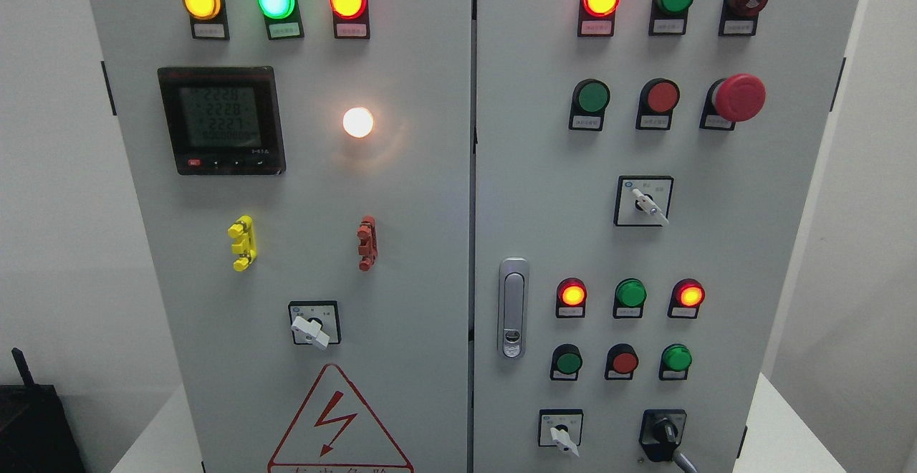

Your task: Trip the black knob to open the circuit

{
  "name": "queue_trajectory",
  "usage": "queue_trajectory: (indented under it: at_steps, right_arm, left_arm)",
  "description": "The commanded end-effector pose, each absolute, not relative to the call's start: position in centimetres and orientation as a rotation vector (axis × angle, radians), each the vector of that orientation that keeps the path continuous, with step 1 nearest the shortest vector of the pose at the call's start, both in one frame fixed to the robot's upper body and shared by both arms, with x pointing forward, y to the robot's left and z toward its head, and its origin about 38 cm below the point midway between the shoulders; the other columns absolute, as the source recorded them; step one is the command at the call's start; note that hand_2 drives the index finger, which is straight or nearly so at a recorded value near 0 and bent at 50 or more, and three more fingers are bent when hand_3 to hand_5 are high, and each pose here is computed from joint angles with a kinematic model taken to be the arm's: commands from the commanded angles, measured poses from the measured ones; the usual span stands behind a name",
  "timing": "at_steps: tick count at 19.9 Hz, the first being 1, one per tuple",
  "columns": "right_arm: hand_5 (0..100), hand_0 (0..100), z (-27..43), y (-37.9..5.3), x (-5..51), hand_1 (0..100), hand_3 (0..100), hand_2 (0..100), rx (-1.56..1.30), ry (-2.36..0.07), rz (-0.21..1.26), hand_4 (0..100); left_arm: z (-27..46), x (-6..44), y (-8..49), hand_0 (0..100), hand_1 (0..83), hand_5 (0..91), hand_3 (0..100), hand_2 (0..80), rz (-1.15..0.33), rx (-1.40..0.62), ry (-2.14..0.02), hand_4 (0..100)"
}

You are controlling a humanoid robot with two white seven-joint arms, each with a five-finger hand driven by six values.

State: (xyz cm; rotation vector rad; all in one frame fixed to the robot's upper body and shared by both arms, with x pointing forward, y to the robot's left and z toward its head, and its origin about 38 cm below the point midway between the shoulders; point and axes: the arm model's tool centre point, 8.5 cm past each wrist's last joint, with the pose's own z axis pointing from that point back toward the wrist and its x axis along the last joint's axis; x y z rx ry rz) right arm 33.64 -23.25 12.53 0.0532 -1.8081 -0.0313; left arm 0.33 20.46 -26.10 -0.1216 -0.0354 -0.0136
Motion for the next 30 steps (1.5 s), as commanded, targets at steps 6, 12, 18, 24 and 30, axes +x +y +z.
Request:
queue_trajectory:
  at_steps: [6,12,18,24,30]
  right_arm:
    - [100,0,12.0,-24.1,34.2,1,100,6,0.032,-1.794,-0.053,100]
    - [100,0,12.1,-24.1,34.2,1,100,6,0.033,-1.795,-0.055,100]
    - [100,0,12.4,-24.0,34.2,1,100,6,0.036,-1.803,-0.054,100]
    - [100,0,12.5,-23.6,34.1,1,100,6,0.049,-1.808,-0.050,100]
    - [100,0,12.6,-23.0,34.1,1,100,7,0.065,-1.810,-0.049,100]
  left_arm:
    - [-26.2,1.2,20.5,12,38.9,0.0,0,0.0,-0.014,-0.120,-0.059,0]
    - [-26.2,1.2,20.5,12,38.9,0.0,0,0.0,-0.015,-0.120,-0.061,0]
    - [-26.2,1.2,20.5,12,38.9,0.0,0,0.0,-0.014,-0.120,-0.061,0]
    - [-26.2,1.2,20.5,12,38.9,0.0,0,0.0,-0.015,-0.120,-0.061,0]
    - [-26.2,1.2,20.5,12,38.9,0.0,0,0.0,-0.015,-0.120,-0.061,0]
